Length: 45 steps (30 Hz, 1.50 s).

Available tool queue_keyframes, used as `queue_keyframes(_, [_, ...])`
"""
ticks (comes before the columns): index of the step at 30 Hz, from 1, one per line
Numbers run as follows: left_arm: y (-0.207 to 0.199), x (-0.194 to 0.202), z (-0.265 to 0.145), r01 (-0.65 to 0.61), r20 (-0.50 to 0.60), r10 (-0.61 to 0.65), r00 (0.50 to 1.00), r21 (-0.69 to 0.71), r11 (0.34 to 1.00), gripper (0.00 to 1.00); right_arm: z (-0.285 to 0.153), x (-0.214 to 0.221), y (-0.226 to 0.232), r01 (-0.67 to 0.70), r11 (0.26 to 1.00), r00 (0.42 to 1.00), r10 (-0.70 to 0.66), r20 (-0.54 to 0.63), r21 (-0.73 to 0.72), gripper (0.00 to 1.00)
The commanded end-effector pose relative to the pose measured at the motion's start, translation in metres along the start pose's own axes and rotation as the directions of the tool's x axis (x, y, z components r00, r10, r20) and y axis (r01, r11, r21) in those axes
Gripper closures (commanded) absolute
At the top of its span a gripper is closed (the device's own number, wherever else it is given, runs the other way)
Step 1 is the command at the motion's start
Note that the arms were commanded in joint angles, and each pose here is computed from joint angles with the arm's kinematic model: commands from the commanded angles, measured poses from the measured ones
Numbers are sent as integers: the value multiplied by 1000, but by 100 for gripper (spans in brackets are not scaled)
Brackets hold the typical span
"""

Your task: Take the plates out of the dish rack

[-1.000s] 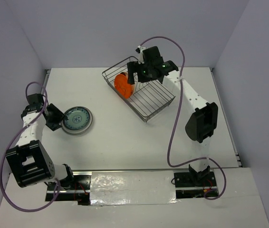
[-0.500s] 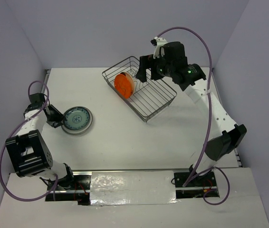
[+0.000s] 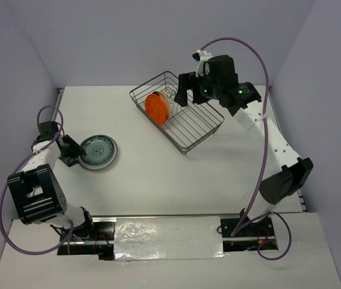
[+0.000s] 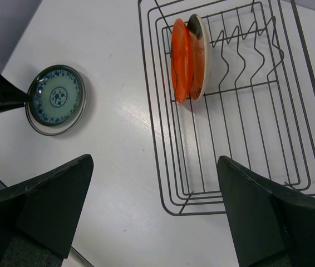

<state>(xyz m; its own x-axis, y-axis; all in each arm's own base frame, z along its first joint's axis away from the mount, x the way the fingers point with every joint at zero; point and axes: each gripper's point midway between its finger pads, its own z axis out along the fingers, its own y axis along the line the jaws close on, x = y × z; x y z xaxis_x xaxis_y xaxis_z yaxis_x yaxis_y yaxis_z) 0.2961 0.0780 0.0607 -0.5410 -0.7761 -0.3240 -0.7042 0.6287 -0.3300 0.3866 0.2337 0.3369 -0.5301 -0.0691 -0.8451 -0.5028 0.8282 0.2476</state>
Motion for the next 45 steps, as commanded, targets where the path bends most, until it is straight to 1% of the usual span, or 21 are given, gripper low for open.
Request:
queue_keyframes(1, [-3, -9, -4, -14, 39, 13, 999, 18, 1000, 43, -7, -9, 1, 6, 1000, 999, -6, 33, -10, 0])
queue_keyframes(9, [-10, -9, -9, -20, 44, 18, 999, 53, 998, 43, -7, -12, 0, 11, 1000, 999, -10, 42, -3, 0])
queue_keyframes(12, [-11, -13, -14, -34, 57, 31, 998, 54, 998, 39, -2, -6, -5, -10, 1000, 999, 9, 32, 16, 0])
queue_keyframes(15, [-11, -13, -16, -44, 48, 41, 998, 52, 998, 40, -2, -10, -1, -19, 1000, 999, 19, 49, 2, 0])
queue_keyframes(17, [-18, -12, -21, -51, 50, 47, 998, 83, 995, 41, -4, -14, -1, -19, 1000, 998, 19, 64, 2, 0])
queue_keyframes(19, [-31, -13, -33, -68, 62, 60, 996, 152, 986, 41, -6, -20, -1, -21, 1000, 997, 20, 78, 8, 0])
queue_keyframes(21, [-45, -12, -48, -110, 94, 90, 992, 231, 967, 37, -10, -27, -1, -34, 999, 995, 33, 95, 14, 0])
queue_keyframes(24, [-55, -8, -64, -151, 129, 119, 984, 279, 948, 32, -18, -38, -2, -54, 998, 991, 49, 128, 38, 0])
queue_keyframes(27, [-65, -7, -81, -184, 160, 141, 977, 300, 936, 27, -33, -53, -1, -62, 996, 984, 51, 172, 59, 0])
queue_keyframes(28, [-71, -12, -90, -200, 183, 149, 972, 303, 932, 24, -39, -58, -2, -65, 996, 981, 52, 187, 62, 0])
queue_keyframes(29, [-72, -10, -96, -206, 176, 159, 971, 292, 934, 22, -43, -61, -2, -76, 995, 978, 61, 200, 66, 0])
queue_keyframes(30, [-85, -16, -111, -254, 215, 195, 957, 298, 920, 21, -54, -69, 1, -79, 995, 972, 63, 228, 62, 0])
queue_keyframes(32, [-89, -27, -123, -298, 273, 233, 933, 224, 928, 18, -65, -76, -1, -95, 993, 964, 75, 254, 68, 0])
queue_keyframes(33, [-100, -28, -139, -351, 301, 283, 911, 203, 914, 17, -71, -78, 1, -93, 994, 961, 73, 266, 65, 0])
queue_keyframes(34, [-97, -38, -145, -357, 336, 296, 894, 136, 924, 15, -82, -83, 1, -94, 993, 955, 70, 288, 68, 0])
queue_keyframes(35, [-105, -34, -152, -396, 342, 334, 878, 130, 909, 15, -87, -85, 0, -96, 993, 953, 70, 296, 73, 0])
queue_keyframes(36, [-101, -36, -156, -396, 338, 346, 875, 88, 914, 15, -93, -87, 0, -96, 993, 951, 69, 301, 76, 0])
queue_keyframes(37, [-107, -48, -172, -394, 382, 340, 859, 73, 916, 14, -103, -89, 0, -89, 993, 947, 59, 315, 80, 0])
queue_keyframes(39, [-117, -53, -191, -402, 406, 333, 851, 94, 911, 13, -118, -92, -3, -91, 990, 940, 51, 337, 104, 0])
queue_keyframes(41, [-130, -53, -205, -420, 422, 332, 844, 133, 898, 13, -141, -95, -3, -91, 989, 924, 40, 379, 117, 0])
queue_keyframes(45, [-153, -58, -245, -467, 497, 330, 803, 181, 866, 12, -170, -91, -7, -103, 982, 903, 26, 429, 156, 0])
